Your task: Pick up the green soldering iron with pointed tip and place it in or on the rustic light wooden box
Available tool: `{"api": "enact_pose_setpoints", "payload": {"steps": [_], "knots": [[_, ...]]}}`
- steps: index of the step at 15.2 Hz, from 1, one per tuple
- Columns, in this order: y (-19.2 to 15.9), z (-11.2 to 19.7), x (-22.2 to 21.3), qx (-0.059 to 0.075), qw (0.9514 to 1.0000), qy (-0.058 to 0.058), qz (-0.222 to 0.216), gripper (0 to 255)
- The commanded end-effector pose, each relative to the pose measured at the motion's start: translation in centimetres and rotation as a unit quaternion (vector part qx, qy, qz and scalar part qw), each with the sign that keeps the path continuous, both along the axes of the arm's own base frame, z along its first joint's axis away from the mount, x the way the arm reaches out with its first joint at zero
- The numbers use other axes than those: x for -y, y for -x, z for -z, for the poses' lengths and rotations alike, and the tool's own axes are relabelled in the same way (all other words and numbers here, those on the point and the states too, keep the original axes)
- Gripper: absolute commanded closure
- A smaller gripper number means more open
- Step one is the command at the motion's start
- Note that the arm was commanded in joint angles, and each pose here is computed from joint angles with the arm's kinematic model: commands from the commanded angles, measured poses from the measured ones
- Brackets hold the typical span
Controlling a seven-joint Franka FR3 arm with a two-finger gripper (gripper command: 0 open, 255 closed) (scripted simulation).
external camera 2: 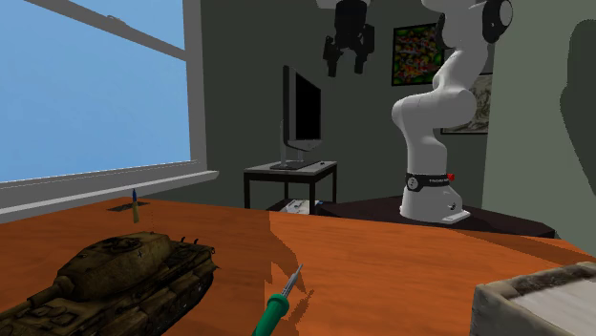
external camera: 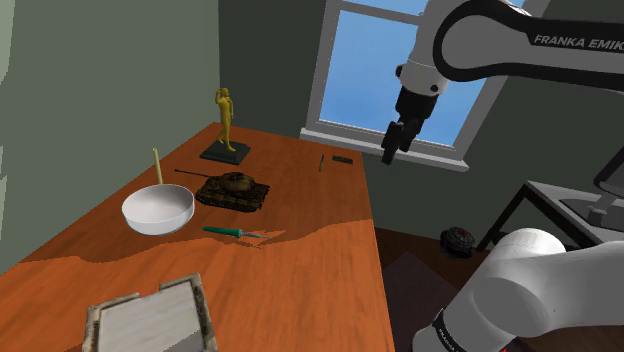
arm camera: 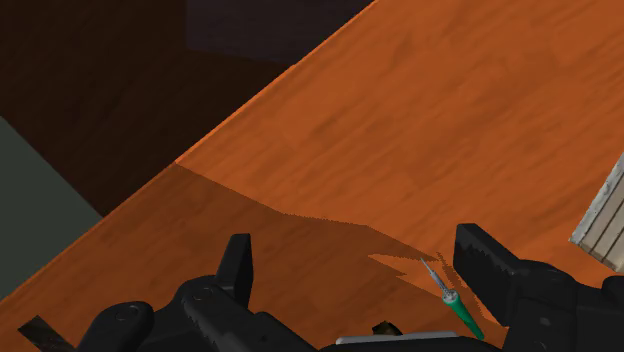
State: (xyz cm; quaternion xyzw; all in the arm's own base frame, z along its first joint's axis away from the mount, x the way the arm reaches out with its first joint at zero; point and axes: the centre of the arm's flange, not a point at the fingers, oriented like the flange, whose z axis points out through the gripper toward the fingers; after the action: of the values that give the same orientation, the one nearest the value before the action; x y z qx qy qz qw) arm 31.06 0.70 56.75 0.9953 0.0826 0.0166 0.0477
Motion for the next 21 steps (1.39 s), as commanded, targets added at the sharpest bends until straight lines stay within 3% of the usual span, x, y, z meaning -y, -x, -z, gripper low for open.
{"api": "enact_pose_setpoints", "payload": {"steps": [1, 21], "knots": [[0.0, 0.0, 0.0, 0.0, 1.0, 0.0, 0.0, 0], [-17.1, 17.6, -10.2, -0.042, 0.9972, -0.041, -0.047, 0]]}}
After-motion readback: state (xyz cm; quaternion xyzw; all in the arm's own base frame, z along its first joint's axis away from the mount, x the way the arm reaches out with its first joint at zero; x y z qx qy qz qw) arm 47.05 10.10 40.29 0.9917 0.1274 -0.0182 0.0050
